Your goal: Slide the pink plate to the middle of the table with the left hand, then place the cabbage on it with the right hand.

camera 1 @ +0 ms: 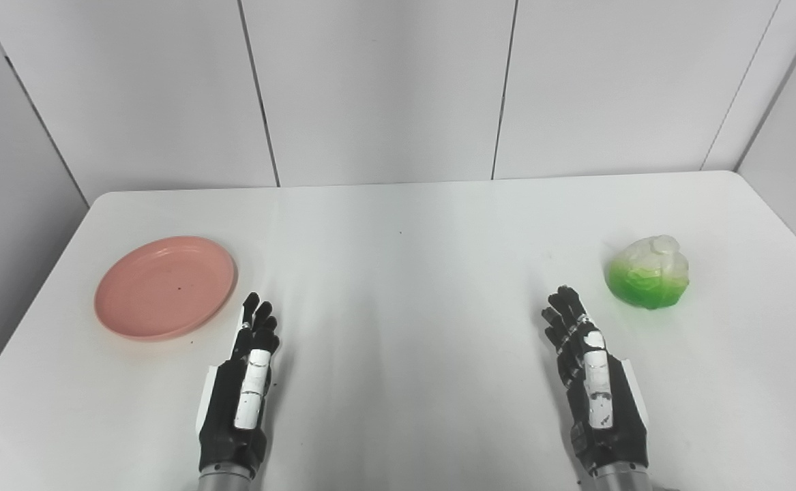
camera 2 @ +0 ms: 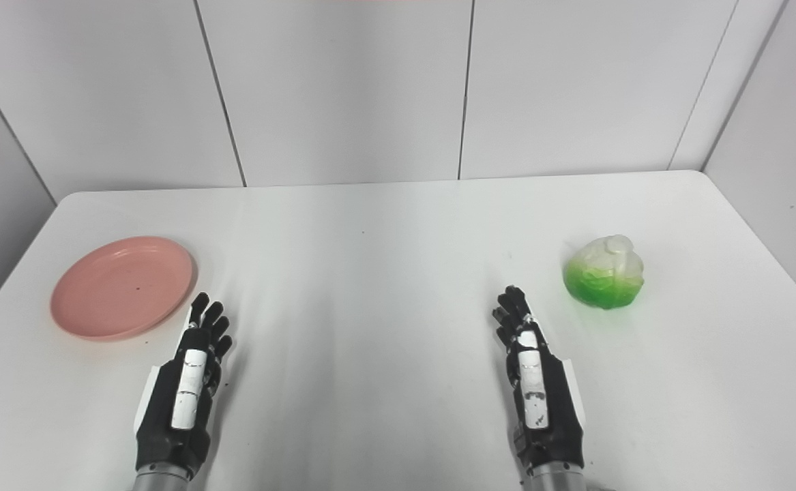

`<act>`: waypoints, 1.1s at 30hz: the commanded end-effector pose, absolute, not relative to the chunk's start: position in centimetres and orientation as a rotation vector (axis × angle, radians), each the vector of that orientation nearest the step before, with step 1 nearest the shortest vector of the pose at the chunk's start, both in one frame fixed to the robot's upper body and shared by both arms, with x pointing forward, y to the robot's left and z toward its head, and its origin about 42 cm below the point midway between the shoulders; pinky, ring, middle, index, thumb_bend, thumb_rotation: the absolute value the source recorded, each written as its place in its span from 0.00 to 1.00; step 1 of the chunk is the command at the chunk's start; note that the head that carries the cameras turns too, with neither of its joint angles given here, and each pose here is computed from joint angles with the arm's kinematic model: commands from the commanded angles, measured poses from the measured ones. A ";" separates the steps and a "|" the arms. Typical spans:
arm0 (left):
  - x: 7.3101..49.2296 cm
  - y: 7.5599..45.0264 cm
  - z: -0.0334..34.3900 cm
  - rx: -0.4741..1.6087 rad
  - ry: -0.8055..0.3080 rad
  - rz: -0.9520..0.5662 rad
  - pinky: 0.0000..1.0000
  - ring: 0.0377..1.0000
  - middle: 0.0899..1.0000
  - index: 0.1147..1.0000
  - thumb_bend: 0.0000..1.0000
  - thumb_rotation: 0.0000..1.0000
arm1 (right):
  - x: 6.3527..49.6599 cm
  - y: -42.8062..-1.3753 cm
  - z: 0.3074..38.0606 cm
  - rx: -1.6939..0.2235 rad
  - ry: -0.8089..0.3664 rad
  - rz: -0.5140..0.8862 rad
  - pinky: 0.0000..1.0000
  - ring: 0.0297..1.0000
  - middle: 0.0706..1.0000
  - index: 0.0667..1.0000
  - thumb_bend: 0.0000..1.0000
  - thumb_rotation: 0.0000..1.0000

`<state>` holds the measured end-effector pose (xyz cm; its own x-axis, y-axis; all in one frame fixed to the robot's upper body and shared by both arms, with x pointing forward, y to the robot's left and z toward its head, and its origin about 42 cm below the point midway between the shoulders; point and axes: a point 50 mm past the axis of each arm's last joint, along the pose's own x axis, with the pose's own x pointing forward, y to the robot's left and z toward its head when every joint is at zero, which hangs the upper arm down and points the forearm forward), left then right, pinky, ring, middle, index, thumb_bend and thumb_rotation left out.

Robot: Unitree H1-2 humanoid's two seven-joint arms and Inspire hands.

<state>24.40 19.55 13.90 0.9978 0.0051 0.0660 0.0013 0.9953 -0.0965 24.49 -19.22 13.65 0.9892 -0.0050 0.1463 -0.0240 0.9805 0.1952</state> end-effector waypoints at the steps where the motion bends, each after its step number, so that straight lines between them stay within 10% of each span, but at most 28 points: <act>1: 23.8 20.2 14.2 -0.085 -0.087 -0.009 1.00 1.00 1.00 1.00 0.86 0.86 | 23.1 -19.6 13.1 0.188 -0.134 0.016 0.97 0.94 0.93 0.92 0.84 0.97; 33: 23.8 20.2 14.2 -0.095 -0.085 -0.016 1.00 1.00 1.00 1.00 0.85 0.86 | 23.2 -19.5 13.2 0.198 -0.126 0.017 0.96 0.92 0.93 0.90 0.85 0.95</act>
